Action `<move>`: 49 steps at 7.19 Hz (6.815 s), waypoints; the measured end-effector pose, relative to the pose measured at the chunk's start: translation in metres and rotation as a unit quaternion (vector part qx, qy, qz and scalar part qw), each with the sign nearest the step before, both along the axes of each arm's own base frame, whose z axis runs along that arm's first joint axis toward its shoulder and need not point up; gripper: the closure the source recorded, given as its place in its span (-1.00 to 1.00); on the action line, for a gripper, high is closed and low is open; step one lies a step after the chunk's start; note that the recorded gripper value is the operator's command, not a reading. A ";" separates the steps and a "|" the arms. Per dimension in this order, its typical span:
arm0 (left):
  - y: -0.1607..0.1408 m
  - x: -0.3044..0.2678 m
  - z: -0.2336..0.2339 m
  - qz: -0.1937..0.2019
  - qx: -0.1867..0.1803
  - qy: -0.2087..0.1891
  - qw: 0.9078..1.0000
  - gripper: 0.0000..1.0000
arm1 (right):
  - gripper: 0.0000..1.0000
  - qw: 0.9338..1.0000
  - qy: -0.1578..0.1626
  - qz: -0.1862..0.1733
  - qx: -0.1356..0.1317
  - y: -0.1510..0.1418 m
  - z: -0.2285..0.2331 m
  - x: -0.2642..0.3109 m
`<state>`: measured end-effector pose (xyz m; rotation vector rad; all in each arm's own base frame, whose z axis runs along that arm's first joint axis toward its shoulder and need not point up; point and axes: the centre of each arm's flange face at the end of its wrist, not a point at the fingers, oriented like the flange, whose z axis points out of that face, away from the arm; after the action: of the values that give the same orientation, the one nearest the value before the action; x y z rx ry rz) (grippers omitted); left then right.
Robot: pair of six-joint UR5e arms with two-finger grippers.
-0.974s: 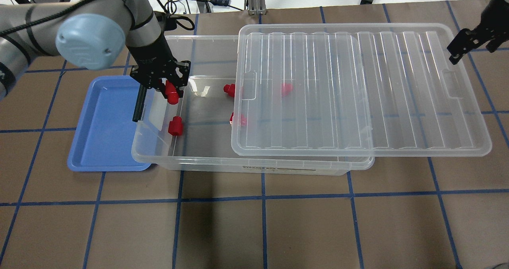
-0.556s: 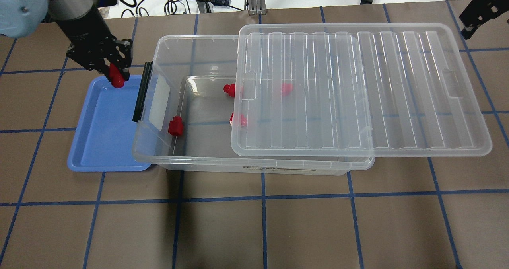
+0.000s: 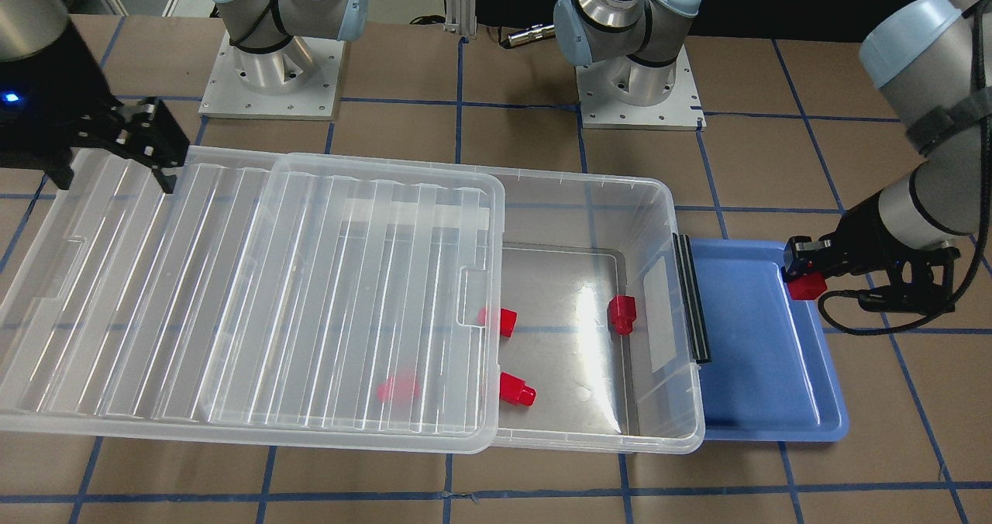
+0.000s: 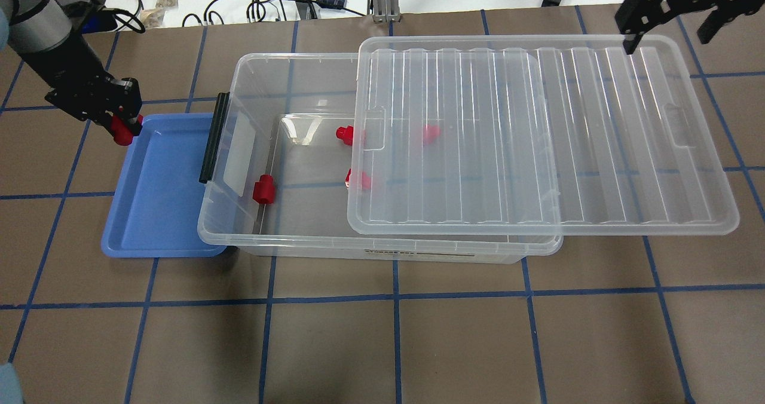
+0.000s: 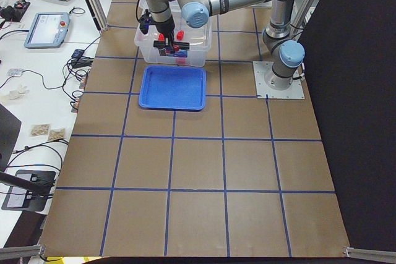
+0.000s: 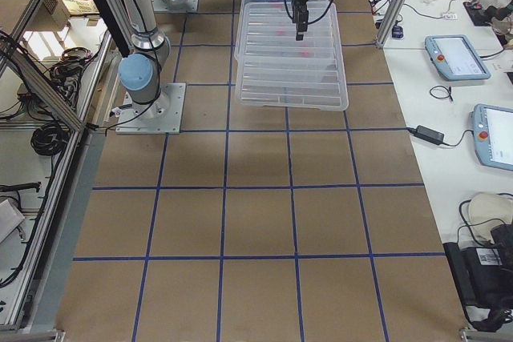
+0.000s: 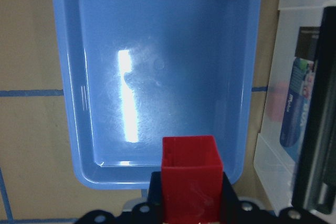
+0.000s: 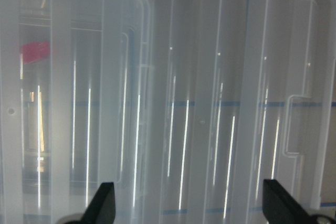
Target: Place red block in blue tray from box
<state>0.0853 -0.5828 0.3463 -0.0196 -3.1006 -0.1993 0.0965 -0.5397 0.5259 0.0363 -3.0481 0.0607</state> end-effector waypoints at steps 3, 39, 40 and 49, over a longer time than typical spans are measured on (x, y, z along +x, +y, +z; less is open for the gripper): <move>0.002 0.006 -0.084 -0.007 0.006 0.004 1.000 1.00 | -1.00 1.000 -0.003 -0.011 0.008 0.008 -0.014 0.031; 0.137 -0.185 0.152 -0.032 -0.008 -0.021 0.999 -1.00 | -1.00 0.995 -0.065 0.063 0.034 -0.012 -0.186 -0.215; 0.137 -0.185 0.152 -0.032 -0.008 -0.021 0.999 -1.00 | -1.00 0.995 -0.065 0.066 0.033 -0.012 -0.186 -0.212; 0.137 -0.186 0.151 -0.033 -0.006 -0.020 0.999 -1.00 | -1.00 0.992 -0.089 0.087 0.025 -0.022 -0.186 -0.159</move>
<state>-0.1004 -0.4456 0.4972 -0.1199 -3.1437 -0.1847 -0.0630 -0.5617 0.3396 0.3164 -3.2157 0.0007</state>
